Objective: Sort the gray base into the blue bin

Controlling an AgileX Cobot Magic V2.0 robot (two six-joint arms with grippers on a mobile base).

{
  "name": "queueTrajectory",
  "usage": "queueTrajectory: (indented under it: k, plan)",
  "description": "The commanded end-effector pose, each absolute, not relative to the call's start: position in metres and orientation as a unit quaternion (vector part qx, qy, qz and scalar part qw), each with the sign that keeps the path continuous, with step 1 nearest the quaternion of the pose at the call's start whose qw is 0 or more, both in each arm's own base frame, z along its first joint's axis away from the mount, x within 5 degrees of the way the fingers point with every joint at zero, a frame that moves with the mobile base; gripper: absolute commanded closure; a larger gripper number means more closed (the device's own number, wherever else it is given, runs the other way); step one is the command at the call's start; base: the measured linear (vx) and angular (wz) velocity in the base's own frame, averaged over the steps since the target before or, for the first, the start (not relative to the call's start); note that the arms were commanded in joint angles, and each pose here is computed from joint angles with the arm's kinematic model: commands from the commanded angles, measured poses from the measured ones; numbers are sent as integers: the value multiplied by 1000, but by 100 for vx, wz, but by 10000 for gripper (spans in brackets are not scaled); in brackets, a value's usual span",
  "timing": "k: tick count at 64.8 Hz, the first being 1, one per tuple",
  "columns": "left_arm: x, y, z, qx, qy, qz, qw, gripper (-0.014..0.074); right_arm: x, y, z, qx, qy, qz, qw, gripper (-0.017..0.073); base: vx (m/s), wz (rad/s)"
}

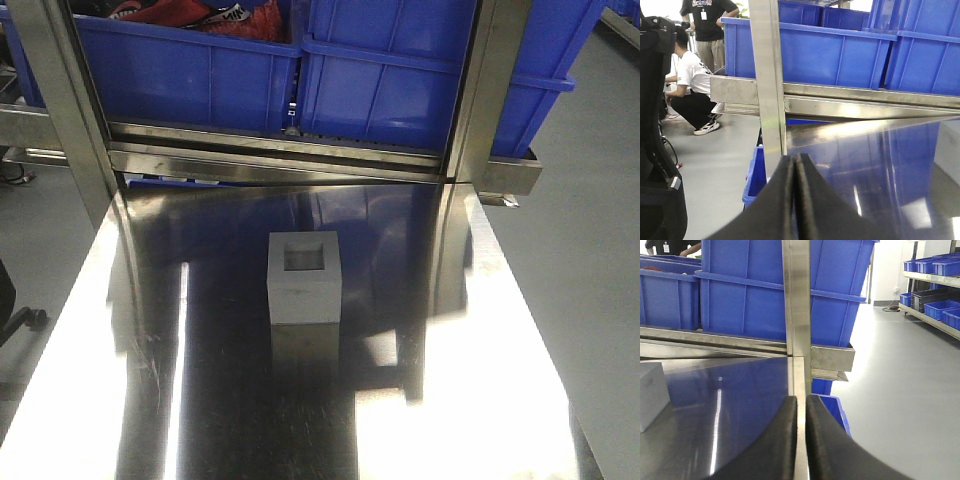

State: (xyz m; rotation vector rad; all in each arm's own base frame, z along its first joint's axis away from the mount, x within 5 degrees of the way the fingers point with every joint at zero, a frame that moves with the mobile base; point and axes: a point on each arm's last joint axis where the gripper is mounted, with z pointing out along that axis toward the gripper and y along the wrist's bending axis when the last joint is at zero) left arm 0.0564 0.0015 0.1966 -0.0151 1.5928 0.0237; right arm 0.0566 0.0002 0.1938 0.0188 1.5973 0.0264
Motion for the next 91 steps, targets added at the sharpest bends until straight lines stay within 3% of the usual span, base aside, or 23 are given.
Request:
queueTrajectory:
  k: [1, 50, 69, 80, 91]
  plan:
    - [56, 1, 200, -9, 687, 8, 727, 599, 56, 0, 203, 4, 683, 7, 730, 564, 0, 0]
    - [56, 1, 201, -9, 684, 8, 729, 599, 56, 0, 203, 4, 683, 7, 730, 564, 0, 0]
    - [55, 1, 211, -8, 651, 8, 759, 599, 56, 0, 203, 4, 683, 7, 730, 564, 0, 0]
    - [49, 1, 244, -10, 621, 7, 783, 599, 56, 0, 203, 4, 683, 7, 730, 564, 0, 0]
    - [57, 2, 292, 4, 684, 25, 729, 599, 56, 0, 203, 4, 683, 7, 730, 564, 0, 0]
